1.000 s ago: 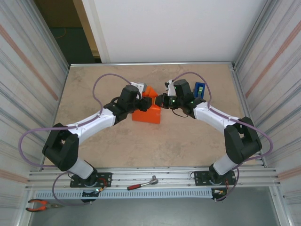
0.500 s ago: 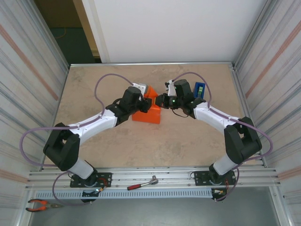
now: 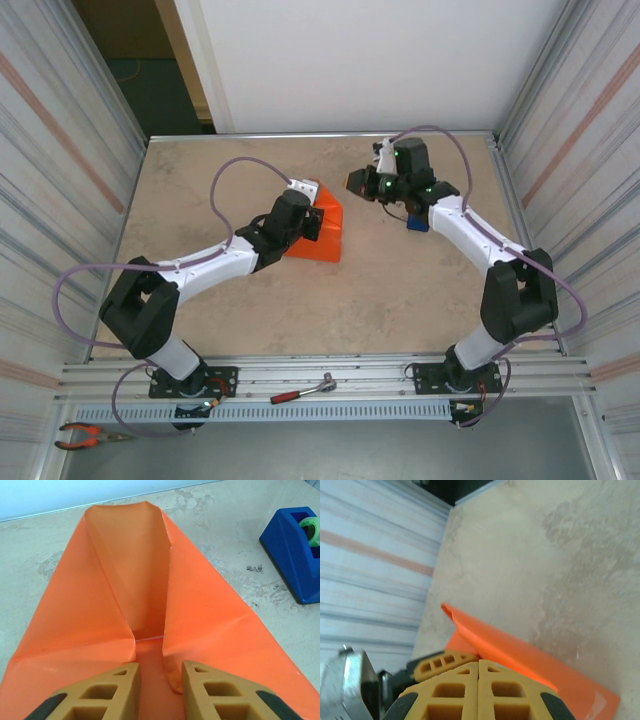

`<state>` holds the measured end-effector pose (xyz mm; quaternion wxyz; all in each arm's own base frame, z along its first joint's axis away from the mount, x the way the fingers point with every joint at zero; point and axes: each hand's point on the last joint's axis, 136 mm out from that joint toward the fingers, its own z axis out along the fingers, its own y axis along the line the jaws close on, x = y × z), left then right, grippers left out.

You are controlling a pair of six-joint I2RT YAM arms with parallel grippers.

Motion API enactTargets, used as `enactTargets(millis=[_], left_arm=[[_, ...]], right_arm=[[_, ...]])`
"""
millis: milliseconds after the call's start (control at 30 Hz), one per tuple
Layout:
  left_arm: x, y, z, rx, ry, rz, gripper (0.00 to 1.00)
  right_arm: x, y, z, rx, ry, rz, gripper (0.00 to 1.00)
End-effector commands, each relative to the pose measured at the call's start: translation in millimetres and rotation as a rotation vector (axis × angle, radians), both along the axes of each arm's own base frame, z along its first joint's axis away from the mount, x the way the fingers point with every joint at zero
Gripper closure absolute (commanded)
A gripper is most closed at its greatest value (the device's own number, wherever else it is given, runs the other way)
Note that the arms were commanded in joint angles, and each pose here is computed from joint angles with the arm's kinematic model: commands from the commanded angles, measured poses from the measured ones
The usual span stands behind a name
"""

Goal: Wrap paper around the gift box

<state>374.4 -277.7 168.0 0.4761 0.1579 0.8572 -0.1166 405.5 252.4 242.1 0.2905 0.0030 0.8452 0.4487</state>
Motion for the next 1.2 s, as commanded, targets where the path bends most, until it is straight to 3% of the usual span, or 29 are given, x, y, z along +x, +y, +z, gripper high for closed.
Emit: enactTargets(millis=[0,200,400,700,1167], left_arm=[[-38,42,-102,0.252,0.268,0.027,0.71],[-39,42,-106,0.255,0.274,0.03,0.72],[-43,40,-107,0.257,0.277,0.029,0.72],[-45,41,-108,0.259,0.284,0.037,0.72],[-47,43,-112,0.251,0.302,0.058,0.73]], right_arm=[[15,5,-17,0.034,0.089,0.025,1.0],[44,28,-37,0.049,0.152,0.064,1.0],[48,58,-62,0.067,0.226,0.138,1.0],[9,89,-74,0.067,0.281,0.273,1.0],[-26,68,-61,0.031,0.242,0.256,1.0]])
